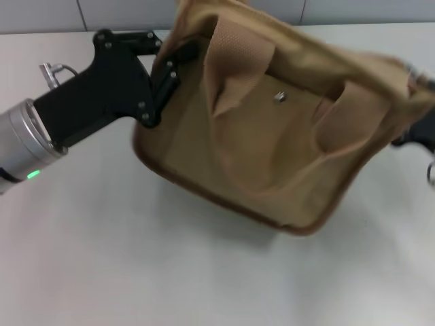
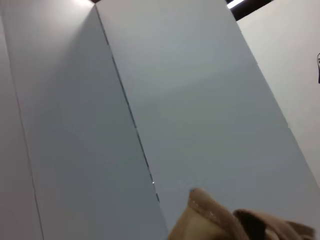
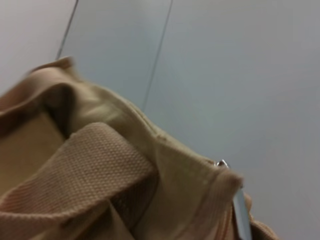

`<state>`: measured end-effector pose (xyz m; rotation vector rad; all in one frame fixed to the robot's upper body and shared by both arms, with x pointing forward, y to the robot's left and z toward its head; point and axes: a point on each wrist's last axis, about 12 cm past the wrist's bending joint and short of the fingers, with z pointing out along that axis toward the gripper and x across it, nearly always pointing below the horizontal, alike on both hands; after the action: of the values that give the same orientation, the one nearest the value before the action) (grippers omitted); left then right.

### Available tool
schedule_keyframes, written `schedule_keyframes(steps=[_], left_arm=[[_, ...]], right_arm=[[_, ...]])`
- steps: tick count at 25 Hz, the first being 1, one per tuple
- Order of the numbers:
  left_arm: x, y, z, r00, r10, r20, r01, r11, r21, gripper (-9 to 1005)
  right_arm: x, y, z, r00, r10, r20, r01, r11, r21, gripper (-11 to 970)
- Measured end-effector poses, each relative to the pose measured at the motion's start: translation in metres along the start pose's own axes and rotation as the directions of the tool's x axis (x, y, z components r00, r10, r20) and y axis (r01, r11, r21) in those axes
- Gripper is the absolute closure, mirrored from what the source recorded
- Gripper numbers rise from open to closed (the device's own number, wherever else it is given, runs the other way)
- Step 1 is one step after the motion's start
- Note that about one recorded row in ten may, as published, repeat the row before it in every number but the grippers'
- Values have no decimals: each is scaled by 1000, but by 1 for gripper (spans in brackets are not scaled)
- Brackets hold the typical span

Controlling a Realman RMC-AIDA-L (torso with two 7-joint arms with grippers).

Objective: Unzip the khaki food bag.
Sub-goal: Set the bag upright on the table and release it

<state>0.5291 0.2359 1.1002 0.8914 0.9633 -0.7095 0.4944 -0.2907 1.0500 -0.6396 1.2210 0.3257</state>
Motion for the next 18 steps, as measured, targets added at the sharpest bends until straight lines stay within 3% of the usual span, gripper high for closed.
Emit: schedule_keyframes(steps=[6,10,18], left_arm=[[17,-27,-12,992,-116,-46,113,992,-61,917],[30,-60,-25,984,-147,-100,137,986,-100,916],[33,-72,-34,978,-163,-127,148,982,-115,916]], right_arm=[[-8,-33,39,999,-44,-13,44,999,14,905],[-12,-45,60,997,-68,-30,68,998,5,914],[-13,-51,77,998,-47,-46,47,999,-6,878]])
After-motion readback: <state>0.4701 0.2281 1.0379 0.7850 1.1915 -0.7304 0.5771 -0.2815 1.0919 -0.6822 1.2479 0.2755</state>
